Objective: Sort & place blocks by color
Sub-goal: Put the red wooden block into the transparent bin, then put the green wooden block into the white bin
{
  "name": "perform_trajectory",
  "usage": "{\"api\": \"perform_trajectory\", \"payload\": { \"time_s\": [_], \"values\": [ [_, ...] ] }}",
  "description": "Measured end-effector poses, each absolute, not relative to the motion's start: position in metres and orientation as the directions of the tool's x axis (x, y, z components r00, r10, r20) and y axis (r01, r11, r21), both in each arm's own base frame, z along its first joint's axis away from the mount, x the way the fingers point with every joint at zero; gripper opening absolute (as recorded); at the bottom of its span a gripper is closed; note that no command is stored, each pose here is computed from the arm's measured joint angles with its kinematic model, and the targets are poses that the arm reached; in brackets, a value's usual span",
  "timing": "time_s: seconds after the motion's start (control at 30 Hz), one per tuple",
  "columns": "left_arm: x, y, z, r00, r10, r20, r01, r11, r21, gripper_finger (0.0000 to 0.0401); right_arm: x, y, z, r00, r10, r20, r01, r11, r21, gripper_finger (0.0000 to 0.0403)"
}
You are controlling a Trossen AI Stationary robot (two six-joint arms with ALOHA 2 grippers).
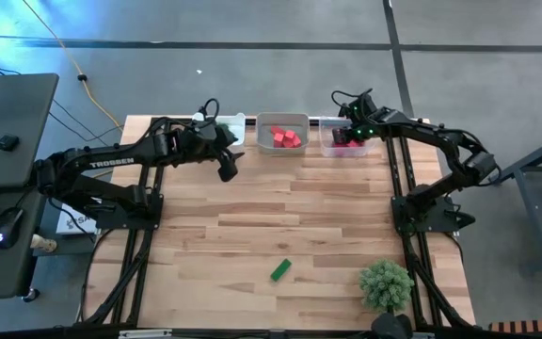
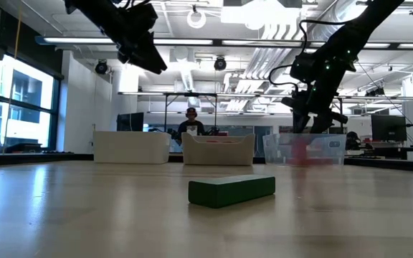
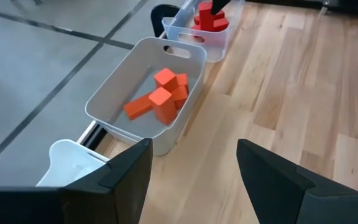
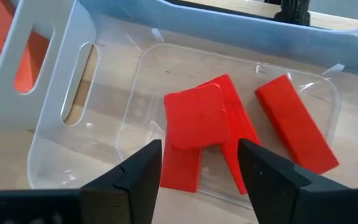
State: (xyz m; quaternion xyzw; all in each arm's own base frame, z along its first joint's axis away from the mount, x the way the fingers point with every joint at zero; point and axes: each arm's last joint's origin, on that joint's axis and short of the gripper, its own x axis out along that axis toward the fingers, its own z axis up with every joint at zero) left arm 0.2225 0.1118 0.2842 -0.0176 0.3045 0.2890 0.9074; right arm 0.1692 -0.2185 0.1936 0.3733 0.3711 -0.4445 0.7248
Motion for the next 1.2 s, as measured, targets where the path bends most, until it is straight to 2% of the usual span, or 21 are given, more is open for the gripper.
{"api": "perform_trajectory", "payload": {
  "time_s": [0.27, 0.6, 0.77, 0.93, 1.2],
  "values": [
    [0.222, 0.112, 0.284, 0.646, 0.514, -0.564, -0.564, 0.82, 0.101, 0.0225, 0.168, -0.214, 0.208, 0.404, -0.374, -0.835, 0.899, 0.331, 0.287, 0.0199],
    [0.224, 0.105, 0.282, 0.648, 0.493, -0.58, -0.541, 0.835, 0.104, 0.0225, 0.165, -0.191, 0.246, 0.557, -0.393, -0.732, 0.825, 0.358, 0.436, 0.0199],
    [0.225, 0.094, 0.277, 0.628, 0.449, -0.635, -0.509, 0.855, 0.101, 0.0225, 0.172, -0.168, 0.265, 0.631, -0.388, -0.672, 0.768, 0.434, 0.471, 0.0199],
    [0.226, 0.079, 0.273, 0.616, 0.399, -0.679, -0.485, 0.872, 0.072, 0.0225, 0.187, -0.143, 0.272, 0.689, -0.329, -0.646, 0.7, 0.533, 0.475, 0.0199],
    [0.232, 0.053, 0.271, 0.644, 0.322, -0.694, -0.431, 0.902, 0.019, 0.0225, 0.214, -0.101, 0.274, 0.746, -0.213, -0.631, 0.609, 0.601, 0.518, 0.0199]
  ]
}}
